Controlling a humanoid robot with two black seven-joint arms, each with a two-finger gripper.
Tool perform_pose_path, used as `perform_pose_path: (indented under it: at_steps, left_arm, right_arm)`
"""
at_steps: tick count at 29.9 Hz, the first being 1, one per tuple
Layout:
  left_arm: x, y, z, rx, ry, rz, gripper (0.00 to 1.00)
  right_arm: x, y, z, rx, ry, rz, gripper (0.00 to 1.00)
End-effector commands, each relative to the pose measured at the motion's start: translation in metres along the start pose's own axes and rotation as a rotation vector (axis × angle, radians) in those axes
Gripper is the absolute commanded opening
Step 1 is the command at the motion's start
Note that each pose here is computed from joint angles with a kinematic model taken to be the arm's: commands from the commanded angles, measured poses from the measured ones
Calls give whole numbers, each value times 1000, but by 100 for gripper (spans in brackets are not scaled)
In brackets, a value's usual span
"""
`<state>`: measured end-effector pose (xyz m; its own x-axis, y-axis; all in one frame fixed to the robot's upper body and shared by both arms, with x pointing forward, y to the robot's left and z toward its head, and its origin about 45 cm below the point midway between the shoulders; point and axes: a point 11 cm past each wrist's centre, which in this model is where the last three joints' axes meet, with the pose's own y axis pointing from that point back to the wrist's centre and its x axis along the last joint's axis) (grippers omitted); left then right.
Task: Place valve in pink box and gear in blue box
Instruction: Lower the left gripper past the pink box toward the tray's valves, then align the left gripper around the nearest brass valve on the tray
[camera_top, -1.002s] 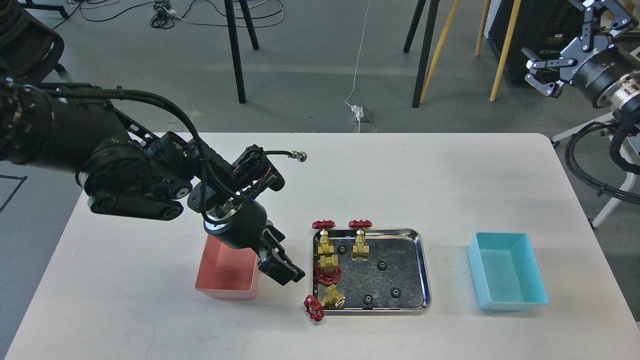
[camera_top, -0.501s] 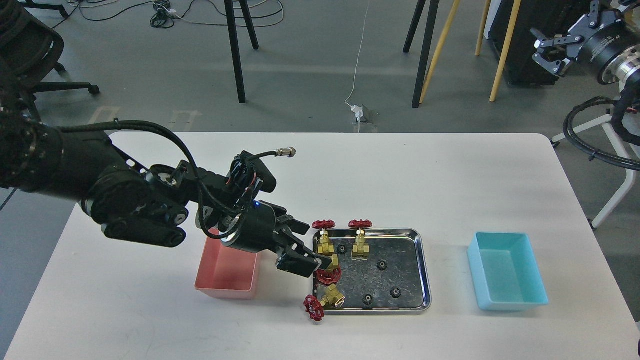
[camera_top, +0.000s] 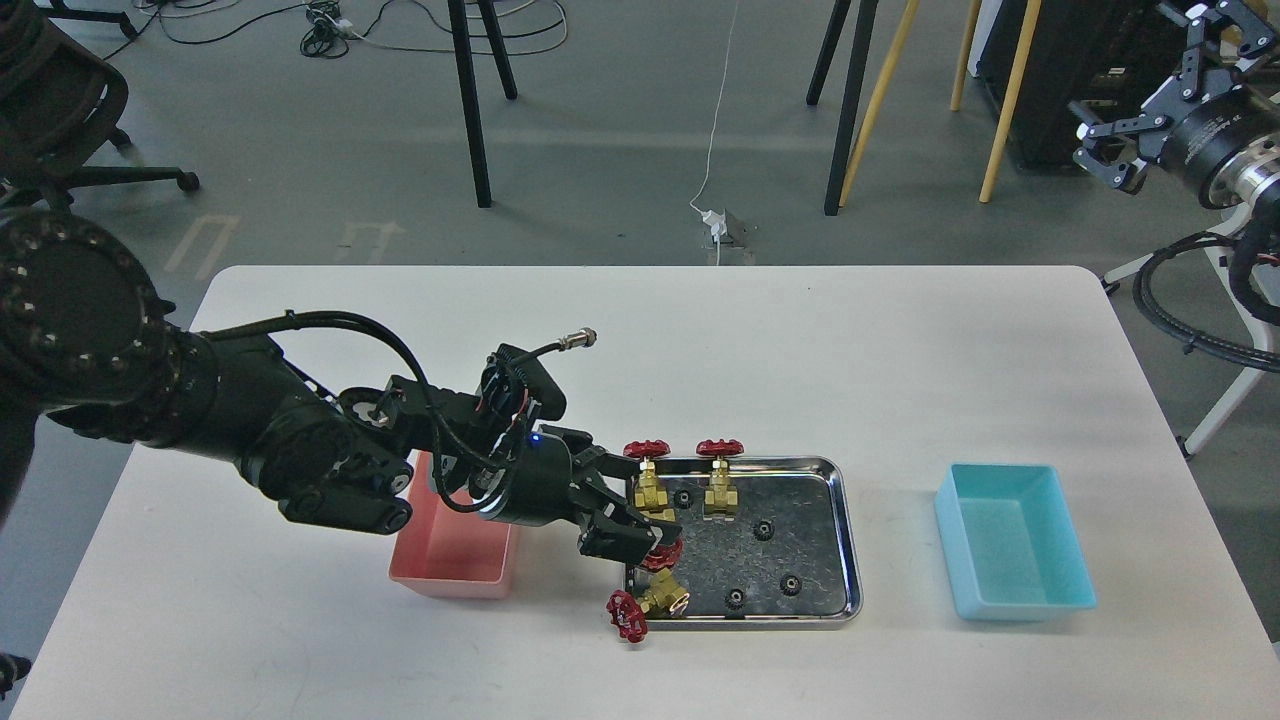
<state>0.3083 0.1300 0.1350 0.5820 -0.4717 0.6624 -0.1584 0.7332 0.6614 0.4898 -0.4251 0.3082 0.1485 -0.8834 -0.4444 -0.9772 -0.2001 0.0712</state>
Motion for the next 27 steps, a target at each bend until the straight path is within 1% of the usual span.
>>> perform_pose_path:
  at_steps: [1, 8, 21, 25, 27]
  left_arm:
    - [-10, -5, -5, 10, 8, -4, 99]
    - [-12, -16, 5, -18, 1, -12, 99]
    - [-25, -25, -17, 35, -1, 0, 98]
    - [-26, -26, -16, 33, 4, 1, 94]
    - [-27, -26, -16, 33, 4, -1, 90]
  right_arm:
    - [1, 0, 1, -2, 0, 1, 99]
    - [6, 3, 8, -16, -3, 12, 99]
    - [11, 7, 15, -27, -7, 23, 99]
    - [12, 7, 17, -30, -8, 26, 99]
    - [13, 8, 17, -31, -8, 27, 99]
